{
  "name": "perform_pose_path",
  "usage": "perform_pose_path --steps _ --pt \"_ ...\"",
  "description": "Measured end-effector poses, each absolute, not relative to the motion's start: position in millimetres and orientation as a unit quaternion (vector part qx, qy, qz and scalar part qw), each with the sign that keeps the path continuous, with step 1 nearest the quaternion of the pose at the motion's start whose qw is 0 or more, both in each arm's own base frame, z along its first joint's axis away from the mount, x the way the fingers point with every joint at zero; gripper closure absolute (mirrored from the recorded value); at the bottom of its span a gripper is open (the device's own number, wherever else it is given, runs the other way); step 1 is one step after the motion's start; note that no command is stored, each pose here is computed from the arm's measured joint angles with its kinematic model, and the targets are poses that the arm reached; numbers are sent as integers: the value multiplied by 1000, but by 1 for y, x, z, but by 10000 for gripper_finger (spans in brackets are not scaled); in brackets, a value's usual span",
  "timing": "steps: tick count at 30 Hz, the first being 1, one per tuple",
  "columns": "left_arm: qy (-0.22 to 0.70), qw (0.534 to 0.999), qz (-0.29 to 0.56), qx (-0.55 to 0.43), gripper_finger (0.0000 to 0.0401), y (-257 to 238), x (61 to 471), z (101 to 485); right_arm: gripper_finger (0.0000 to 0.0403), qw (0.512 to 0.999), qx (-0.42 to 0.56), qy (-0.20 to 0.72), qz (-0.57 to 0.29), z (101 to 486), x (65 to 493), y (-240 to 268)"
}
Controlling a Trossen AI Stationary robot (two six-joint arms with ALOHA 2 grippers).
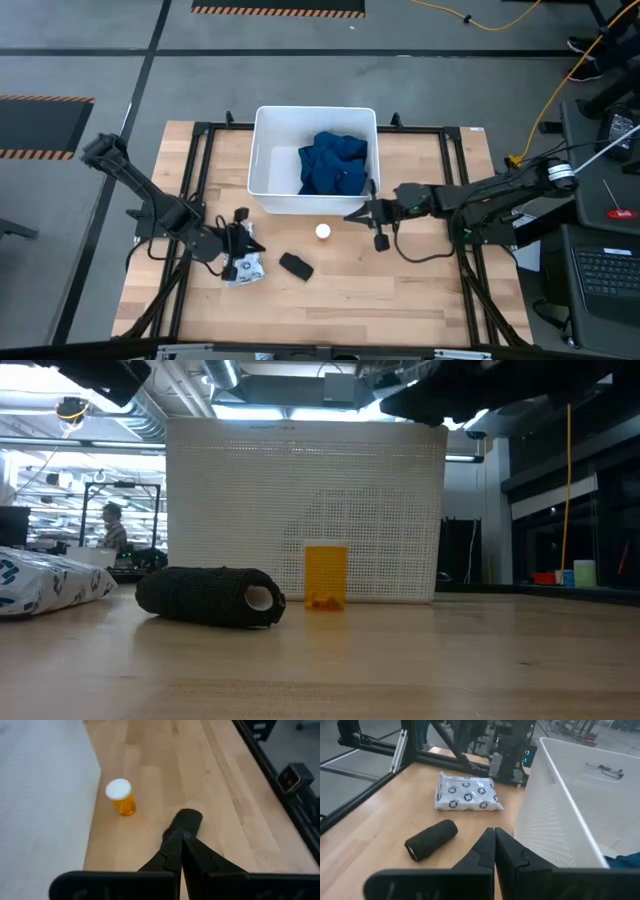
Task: Pick & place medical supplies in basket/bin
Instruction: Adjust the white bin on the table
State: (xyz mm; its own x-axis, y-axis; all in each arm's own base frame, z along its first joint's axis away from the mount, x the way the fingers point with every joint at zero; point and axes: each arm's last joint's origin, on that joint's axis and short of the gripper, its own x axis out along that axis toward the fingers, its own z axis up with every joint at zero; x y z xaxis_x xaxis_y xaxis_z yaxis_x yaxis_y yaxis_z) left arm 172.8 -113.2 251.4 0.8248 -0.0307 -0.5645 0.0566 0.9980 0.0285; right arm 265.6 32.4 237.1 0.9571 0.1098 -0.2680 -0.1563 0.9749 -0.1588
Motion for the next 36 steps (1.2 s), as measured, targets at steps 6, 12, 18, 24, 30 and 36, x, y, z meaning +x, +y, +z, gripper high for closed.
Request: perform_pose_path --steps 6,12,18,24,30,36 --pt "352 935 -33 15 399 -124 197 237 398 985 -89 131 68 236 266 32" --pt "380 924 -36 -5 399 -135 227 236 398 986 -76 130 70 239 264 35" --pt "426 904 -46 -18 399 -150 250 244 400 984 -69 141 82 241 257 49" --pt "450 892 -33 -28 396 -162 273 248 399 980 -91 158 75 237 252 65" --pt "454 890 -29 -22 384 -164 279 250 399 977 -150 130 79 241 253 65" --pt "450 892 -17 -30 375 -164 279 250 399 977 -149 144 42 240 257 46"
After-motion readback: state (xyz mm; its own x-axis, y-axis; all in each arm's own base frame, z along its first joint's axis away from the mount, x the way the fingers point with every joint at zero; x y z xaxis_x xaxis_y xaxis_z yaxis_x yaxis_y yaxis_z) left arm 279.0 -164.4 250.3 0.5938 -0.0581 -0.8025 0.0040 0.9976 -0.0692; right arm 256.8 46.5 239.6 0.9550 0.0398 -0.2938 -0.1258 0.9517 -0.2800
